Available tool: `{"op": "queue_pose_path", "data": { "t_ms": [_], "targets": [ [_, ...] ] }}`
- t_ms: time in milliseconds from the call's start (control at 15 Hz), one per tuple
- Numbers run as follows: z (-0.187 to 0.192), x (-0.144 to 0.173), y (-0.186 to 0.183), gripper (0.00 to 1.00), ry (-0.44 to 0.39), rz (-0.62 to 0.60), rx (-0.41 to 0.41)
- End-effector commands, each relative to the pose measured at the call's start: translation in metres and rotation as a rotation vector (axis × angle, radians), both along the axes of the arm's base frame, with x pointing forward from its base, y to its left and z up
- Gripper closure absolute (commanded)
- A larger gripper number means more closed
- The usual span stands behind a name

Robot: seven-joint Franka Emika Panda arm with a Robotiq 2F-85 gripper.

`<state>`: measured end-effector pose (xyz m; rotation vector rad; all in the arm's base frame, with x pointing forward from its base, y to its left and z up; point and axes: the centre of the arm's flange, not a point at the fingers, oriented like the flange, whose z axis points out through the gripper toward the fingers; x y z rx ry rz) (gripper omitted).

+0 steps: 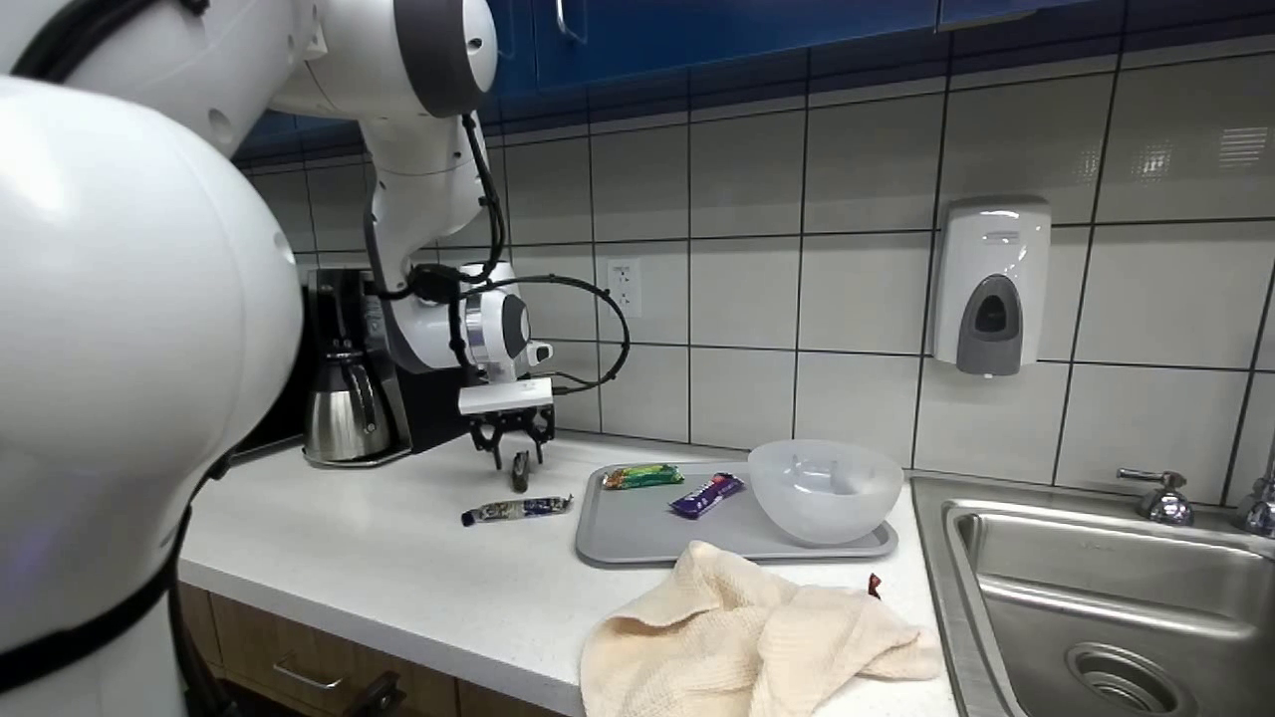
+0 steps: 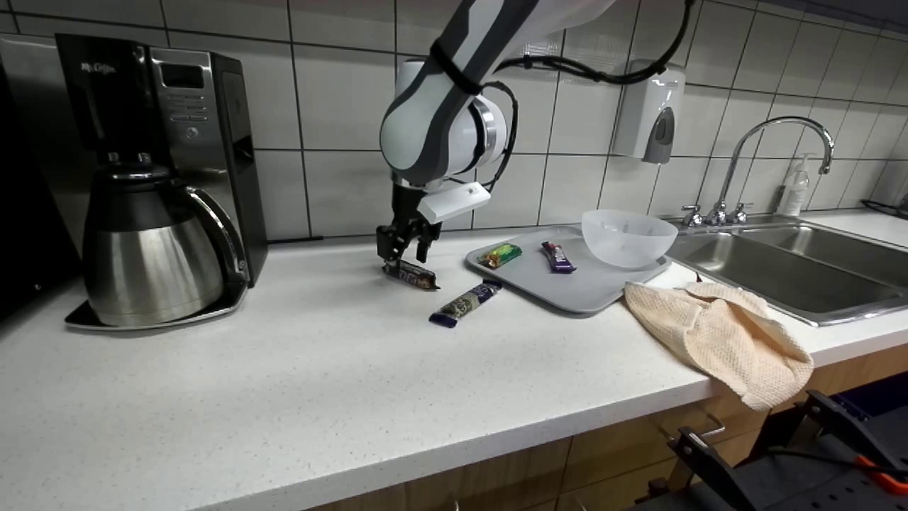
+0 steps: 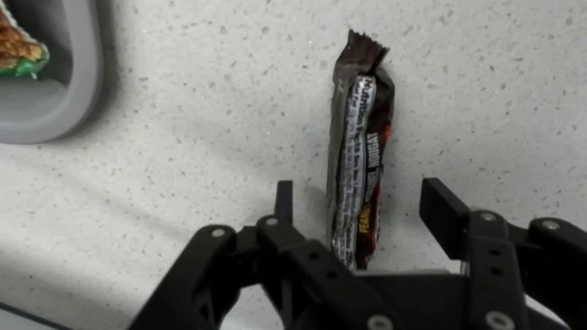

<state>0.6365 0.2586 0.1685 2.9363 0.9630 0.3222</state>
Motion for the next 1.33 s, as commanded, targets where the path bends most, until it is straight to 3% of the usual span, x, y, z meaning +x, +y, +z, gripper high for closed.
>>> {"op": "queue_pose_path", "data": {
  "t_ms": [0, 600, 1267],
  "targets": [
    [0.028, 0.000, -0.007, 0.00, -0.016, -0.019, 0.023],
    [0.054, 0.003, -0.085, 0.00, -0.043, -0.130, 0.032],
    [0.067, -0.020, -0.168, 0.00, -0.062, -0.263, 0.005]
  ]
}}
